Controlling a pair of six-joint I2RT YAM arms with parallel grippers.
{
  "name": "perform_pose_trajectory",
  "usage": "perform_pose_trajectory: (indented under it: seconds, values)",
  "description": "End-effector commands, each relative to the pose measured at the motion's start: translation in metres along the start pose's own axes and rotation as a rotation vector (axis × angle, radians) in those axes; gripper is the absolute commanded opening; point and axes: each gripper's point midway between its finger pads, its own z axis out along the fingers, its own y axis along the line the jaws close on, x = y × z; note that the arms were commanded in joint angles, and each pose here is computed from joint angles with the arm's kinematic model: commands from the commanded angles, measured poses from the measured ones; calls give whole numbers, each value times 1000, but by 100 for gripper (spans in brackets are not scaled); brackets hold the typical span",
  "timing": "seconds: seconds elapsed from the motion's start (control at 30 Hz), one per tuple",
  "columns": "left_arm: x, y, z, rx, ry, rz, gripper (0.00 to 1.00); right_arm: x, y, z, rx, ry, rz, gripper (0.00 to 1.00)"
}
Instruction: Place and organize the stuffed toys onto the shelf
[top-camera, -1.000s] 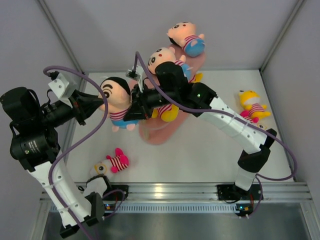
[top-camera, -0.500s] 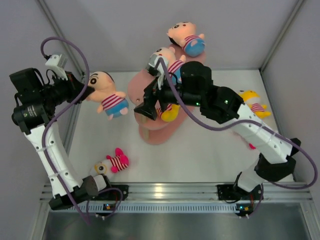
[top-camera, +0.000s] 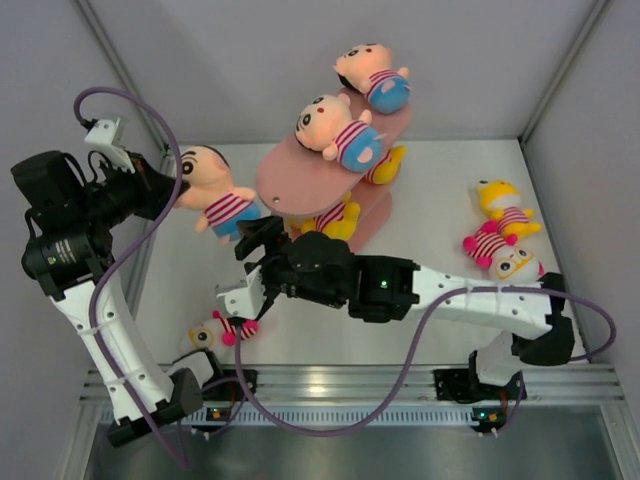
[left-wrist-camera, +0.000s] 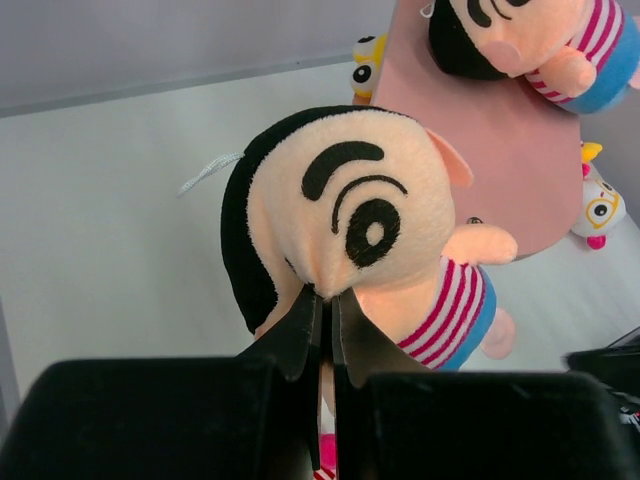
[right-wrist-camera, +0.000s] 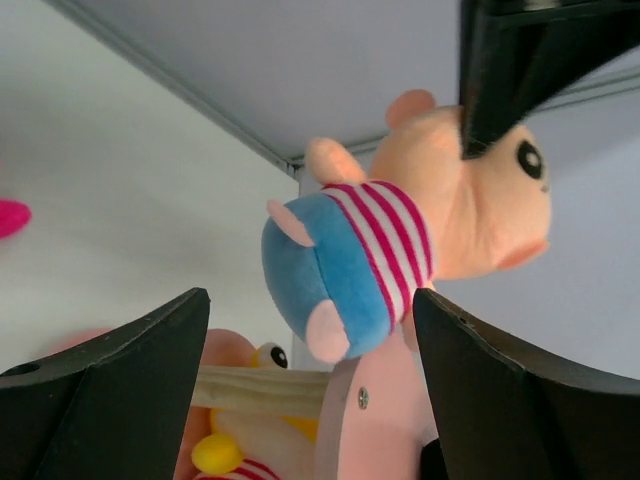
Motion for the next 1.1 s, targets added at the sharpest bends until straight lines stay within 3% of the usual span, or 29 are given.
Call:
perform_pose_trajectory:
  seconds: [0.0, 0.23, 0.4, 0.47, 0.5, 0.53, 0.6, 0.77, 0.83, 0.9, 0.93, 1.03, 1.07]
  values:
    - [-5, -11, -6, 27, -29, 30, 0, 0, -33, 8, 116, 59, -207, 83]
    - [-3, -13, -5, 47, -25, 26, 0, 33, -32, 40, 194, 272, -313, 83]
    - [1, -12, -2, 57, -15, 17, 0, 51, -67, 38, 343, 417, -263, 73]
    - [4, -14, -1, 74, -11, 15, 0, 56, -70, 43, 340, 439, -228, 55]
    - [5, -15, -2, 76, -8, 11, 0, 57, -69, 46, 342, 437, -217, 40]
    - [8, -15, -1, 82, -4, 6, 0, 56, -72, 45, 355, 428, -203, 18]
    - [11, -15, -1, 86, -1, 14, 0, 53, -76, 43, 369, 413, -191, 1]
    - [13, -10, -2, 46, 1, 24, 0, 43, -83, 31, 376, 347, -143, 0]
    - [14, -1, -3, -9, 3, 47, 34, 35, -88, 22, 374, 309, -116, 0]
    - [15, 5, -5, -44, 5, 77, 54, 27, -90, 18, 363, 273, -101, 0]
    - [16, 10, -6, -76, 9, 89, 72, 27, -89, 14, 342, 271, -95, 0]
    - [23, 27, -6, -149, 35, 94, 99, 25, -93, 6, 316, 265, -93, 0]
    - [24, 32, -5, -166, 42, 82, 99, 24, -95, 4, 312, 257, -93, 0]
